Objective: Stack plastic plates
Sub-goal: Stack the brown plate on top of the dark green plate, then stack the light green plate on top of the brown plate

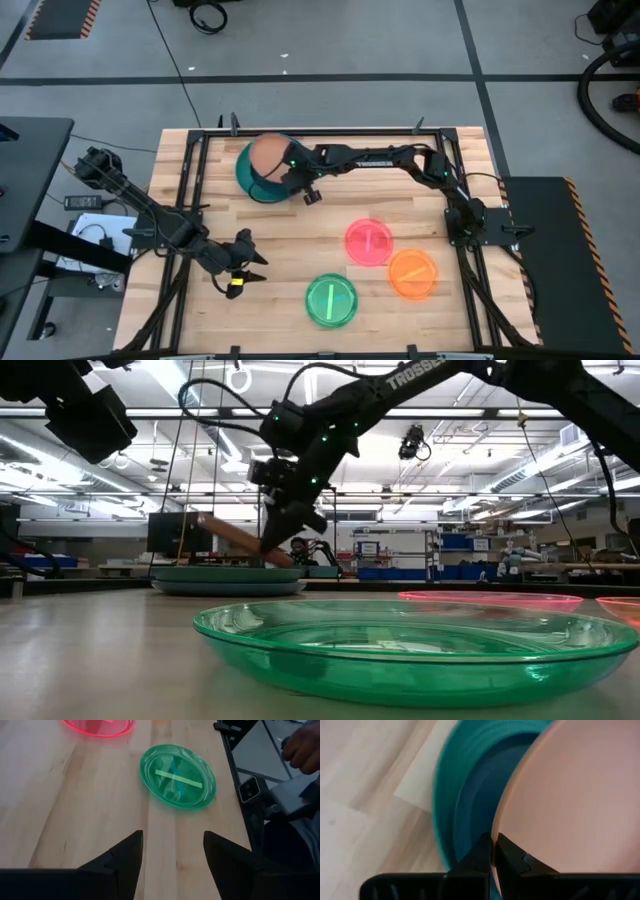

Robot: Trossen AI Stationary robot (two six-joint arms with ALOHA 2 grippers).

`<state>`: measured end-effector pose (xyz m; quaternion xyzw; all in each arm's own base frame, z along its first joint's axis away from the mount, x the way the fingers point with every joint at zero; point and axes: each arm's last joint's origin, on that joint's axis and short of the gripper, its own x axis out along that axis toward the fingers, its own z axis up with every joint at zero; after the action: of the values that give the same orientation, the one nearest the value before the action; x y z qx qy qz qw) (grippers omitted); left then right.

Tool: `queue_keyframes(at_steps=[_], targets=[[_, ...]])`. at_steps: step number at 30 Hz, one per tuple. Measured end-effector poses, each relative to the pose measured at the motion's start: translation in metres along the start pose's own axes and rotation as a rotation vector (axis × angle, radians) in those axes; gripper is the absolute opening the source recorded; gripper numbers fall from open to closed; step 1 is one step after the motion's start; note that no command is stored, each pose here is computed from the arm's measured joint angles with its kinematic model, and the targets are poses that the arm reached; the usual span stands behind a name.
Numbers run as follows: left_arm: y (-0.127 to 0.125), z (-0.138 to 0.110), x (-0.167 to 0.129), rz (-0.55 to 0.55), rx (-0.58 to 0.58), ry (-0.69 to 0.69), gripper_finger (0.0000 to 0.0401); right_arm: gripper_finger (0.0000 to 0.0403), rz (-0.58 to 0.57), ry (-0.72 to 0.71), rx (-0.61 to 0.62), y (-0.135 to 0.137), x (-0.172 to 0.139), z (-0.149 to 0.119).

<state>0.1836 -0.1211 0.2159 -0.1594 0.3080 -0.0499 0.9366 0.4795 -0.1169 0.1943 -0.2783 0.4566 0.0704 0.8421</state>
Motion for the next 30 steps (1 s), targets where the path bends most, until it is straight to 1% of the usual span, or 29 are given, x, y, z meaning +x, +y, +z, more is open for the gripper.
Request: queue_keyframes(at_steps=[2,5,11,14,16,18,20,21,24,26,27,30], targets=[[0.0,0.0,0.0,-0.002,-0.007,-0.002,0.0217,0.002,0.038,0.025,0.016,0.002,0.002,-0.005],[0.0,0.0,0.0,0.0,-0.008,0.001,0.0217,0.0033,0.048,0.016,0.028,0.002,0.003,-0.006],[0.0,0.0,0.0,-0.001,-0.013,0.0,0.0217,0.0079,0.053,0.003,0.009,0.002,0.003,-0.005],[0.0,0.0,0.0,0.002,-0.011,0.004,0.0217,0.0108,0.047,-0.011,0.015,0.004,0.002,-0.001],[0.0,0.0,0.0,0.002,-0.008,0.004,0.0217,0.0124,0.047,-0.011,0.041,0.005,-0.002,0.003],[0.001,-0.001,0.0,0.011,-0.003,0.014,0.0217,0.0135,0.014,-0.014,0.075,0.003,-0.01,0.012],[0.004,-0.004,0.0,0.05,0.002,0.033,0.0217,0.0141,-0.005,0.003,0.121,0.004,-0.02,0.021],[0.006,-0.007,-0.001,0.089,-0.003,0.052,0.0217,0.0142,-0.029,0.002,0.153,0.005,-0.023,0.026],[0.018,-0.017,-0.003,0.247,-0.021,0.112,0.0217,0.0142,-0.048,0.044,0.262,0.017,-0.028,0.037],[0.025,-0.023,-0.006,0.334,-0.034,0.156,0.0217,0.014,-0.026,0.076,0.297,0.027,-0.031,0.043],[0.027,-0.025,-0.007,0.359,-0.042,0.175,0.0217,0.014,-0.01,0.096,0.318,0.032,-0.036,0.045],[0.03,-0.03,-0.01,0.396,-0.049,0.214,0.0217,0.0139,0.052,0.125,0.395,0.048,-0.05,0.053]])
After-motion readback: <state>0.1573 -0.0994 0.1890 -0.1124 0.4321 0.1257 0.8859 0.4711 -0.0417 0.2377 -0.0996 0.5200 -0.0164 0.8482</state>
